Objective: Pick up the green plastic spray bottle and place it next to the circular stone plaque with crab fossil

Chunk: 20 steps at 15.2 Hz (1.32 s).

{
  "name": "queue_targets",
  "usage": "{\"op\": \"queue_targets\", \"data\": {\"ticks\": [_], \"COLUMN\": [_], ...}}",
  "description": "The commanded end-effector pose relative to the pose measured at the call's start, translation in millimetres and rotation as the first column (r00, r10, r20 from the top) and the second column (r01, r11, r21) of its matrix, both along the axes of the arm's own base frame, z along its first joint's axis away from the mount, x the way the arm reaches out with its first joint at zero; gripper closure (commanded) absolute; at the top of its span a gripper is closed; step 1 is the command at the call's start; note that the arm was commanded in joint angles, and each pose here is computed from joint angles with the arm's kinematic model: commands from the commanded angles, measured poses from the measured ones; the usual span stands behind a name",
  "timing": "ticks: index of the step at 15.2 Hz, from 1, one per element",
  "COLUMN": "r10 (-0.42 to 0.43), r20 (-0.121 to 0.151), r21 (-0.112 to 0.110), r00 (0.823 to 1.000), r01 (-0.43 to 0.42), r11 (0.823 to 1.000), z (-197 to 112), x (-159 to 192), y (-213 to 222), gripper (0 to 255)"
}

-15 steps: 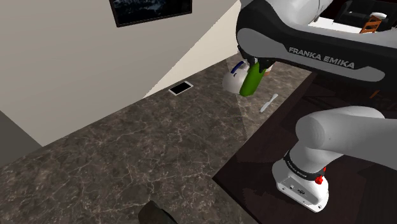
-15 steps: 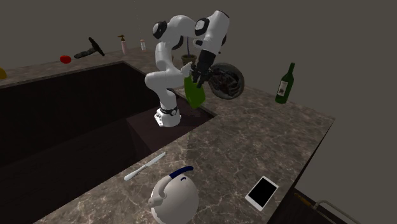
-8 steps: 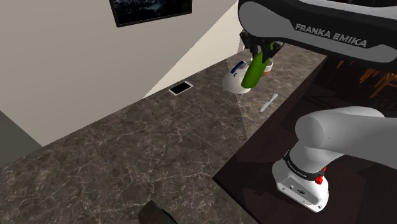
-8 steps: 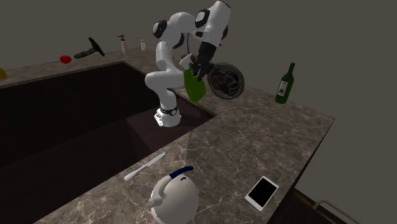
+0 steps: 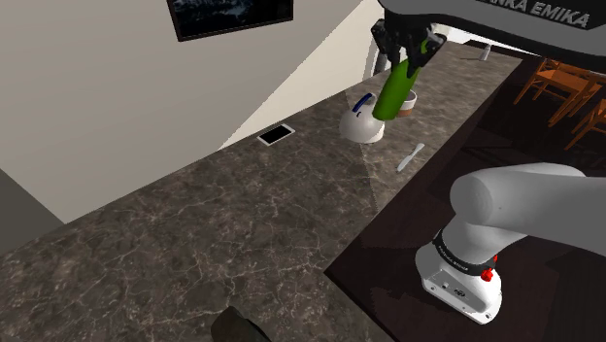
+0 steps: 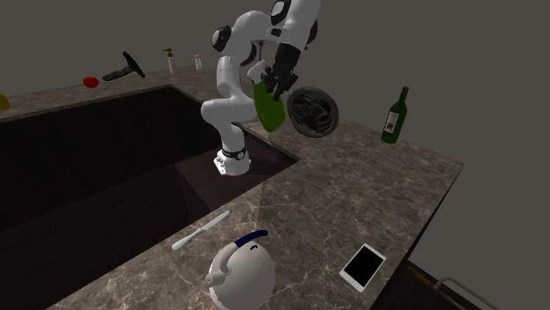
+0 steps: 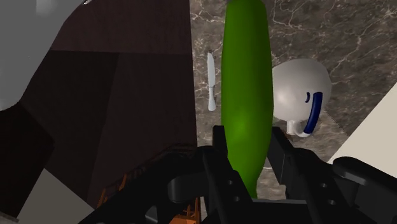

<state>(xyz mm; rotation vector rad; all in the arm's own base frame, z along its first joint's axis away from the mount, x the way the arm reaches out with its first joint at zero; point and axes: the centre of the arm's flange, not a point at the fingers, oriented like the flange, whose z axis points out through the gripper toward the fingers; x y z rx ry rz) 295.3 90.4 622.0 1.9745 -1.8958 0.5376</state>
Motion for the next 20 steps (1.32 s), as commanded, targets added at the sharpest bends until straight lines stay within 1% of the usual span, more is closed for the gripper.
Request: {"op": "queue_targets", "data": {"ticks": [1, 9, 20], "r10": [0.000, 0.000, 0.000], "r20": [0.000, 0.000, 0.000], "r21": [0.000, 0.000, 0.000], "r00": [1.000, 1.000, 1.000], "r01": [0.000, 0.000, 0.000], "r11": [1.000, 1.000, 1.000], "z": [11.2, 50.3, 50.8], "x": [0.0, 0.0, -12.7], "y": [-0.3, -0.3, 144.3], "gripper": [255, 255, 255]}}
